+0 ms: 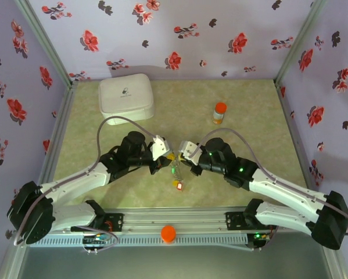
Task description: Put the keys on the keyring
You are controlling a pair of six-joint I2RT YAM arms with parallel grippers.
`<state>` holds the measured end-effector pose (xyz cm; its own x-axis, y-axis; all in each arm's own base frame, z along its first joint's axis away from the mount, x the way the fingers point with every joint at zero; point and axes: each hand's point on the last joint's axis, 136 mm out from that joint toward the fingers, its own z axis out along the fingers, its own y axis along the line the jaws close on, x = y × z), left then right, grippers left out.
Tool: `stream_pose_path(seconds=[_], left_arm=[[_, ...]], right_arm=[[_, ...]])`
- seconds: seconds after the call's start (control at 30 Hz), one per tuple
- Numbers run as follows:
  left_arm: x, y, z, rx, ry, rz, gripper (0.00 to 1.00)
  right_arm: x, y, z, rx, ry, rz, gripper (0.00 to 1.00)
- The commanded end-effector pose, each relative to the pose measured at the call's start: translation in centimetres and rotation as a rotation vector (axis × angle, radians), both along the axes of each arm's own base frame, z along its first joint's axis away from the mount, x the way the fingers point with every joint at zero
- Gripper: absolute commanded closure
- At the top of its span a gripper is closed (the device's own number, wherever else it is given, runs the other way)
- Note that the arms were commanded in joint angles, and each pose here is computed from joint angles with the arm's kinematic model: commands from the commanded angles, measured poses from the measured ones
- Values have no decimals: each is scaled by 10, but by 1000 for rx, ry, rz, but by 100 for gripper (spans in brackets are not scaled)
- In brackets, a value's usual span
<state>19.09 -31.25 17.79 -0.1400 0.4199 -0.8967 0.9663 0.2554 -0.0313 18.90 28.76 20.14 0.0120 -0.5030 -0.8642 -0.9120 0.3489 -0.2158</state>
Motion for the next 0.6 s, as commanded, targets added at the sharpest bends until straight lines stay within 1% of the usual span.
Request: stream_pose_path(seconds=[0.0,0.4,0.57], left_arm=[[0,-10,22,-46,-19,-25,100],[-1,-9,24,-53,-32,-27,100],[-2,-8,26,-63,-44,-28,100]], right_arm=[[4,9,25,64,-40,19,100],[3,12,13,43,-4,30,100],[16,7,15,36,-21,-49,100]])
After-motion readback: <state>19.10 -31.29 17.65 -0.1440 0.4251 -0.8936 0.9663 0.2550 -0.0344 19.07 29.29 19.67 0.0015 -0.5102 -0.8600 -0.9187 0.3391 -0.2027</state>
